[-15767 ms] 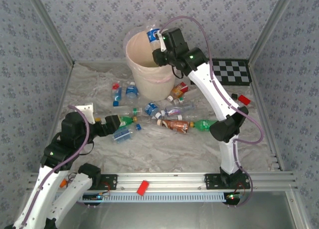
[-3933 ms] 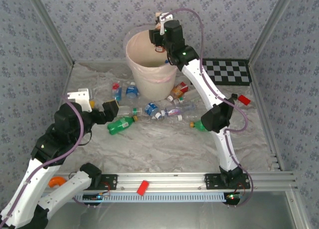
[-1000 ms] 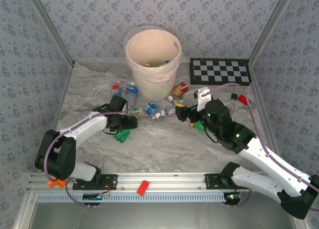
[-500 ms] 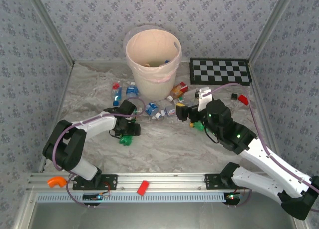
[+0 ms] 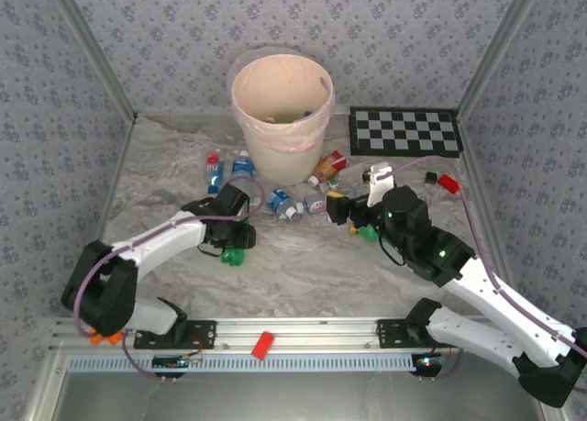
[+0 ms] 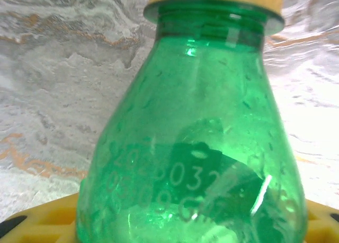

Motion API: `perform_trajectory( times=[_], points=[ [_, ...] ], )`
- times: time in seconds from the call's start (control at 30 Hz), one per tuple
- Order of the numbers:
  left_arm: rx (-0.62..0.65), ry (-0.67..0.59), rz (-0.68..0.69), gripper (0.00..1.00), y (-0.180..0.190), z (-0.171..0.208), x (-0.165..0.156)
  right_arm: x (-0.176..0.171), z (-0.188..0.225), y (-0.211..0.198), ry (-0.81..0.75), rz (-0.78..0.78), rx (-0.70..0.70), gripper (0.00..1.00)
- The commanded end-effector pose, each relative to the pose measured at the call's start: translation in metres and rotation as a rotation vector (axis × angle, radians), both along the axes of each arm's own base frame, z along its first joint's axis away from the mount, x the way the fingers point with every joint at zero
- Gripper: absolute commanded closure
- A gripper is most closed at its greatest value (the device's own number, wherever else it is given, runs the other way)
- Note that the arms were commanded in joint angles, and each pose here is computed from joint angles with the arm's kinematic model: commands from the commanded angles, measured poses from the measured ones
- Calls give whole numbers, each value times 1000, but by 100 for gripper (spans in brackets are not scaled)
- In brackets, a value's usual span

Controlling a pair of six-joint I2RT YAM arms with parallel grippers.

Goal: Put the plastic bottles in the bin

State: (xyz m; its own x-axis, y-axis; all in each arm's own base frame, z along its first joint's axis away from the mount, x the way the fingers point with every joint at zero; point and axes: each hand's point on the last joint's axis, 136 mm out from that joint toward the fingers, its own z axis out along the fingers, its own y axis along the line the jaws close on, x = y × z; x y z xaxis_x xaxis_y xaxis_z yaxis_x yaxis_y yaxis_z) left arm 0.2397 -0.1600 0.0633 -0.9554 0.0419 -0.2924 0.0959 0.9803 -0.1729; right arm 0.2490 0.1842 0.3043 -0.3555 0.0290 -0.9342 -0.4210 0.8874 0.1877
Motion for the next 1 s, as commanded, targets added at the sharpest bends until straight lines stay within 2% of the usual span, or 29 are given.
perform_trajectory(
  times=[0.0,0.17,0.4,0.6,0.73,0.97],
  points=[
    [-41,-47,20,46,0,35,-3,-1,3,-7,-6,-25,20,0],
    [-109,-153,23,46,0,96,-2,-2,9,-7,-13,-20,36,0],
    [-184,-365,-17,45,-13,206,28,-5,15,-5,-14,-7,51,0],
    [-175,-504,-101,43,-37,279,72,-9,17,-7,-6,-6,47,0],
    [-198,-601,-104,43,-54,325,108,-13,19,-10,-7,-8,48,0],
    [-225,-736,-67,43,-79,372,176,-18,23,-15,-6,-15,62,0]
  ],
)
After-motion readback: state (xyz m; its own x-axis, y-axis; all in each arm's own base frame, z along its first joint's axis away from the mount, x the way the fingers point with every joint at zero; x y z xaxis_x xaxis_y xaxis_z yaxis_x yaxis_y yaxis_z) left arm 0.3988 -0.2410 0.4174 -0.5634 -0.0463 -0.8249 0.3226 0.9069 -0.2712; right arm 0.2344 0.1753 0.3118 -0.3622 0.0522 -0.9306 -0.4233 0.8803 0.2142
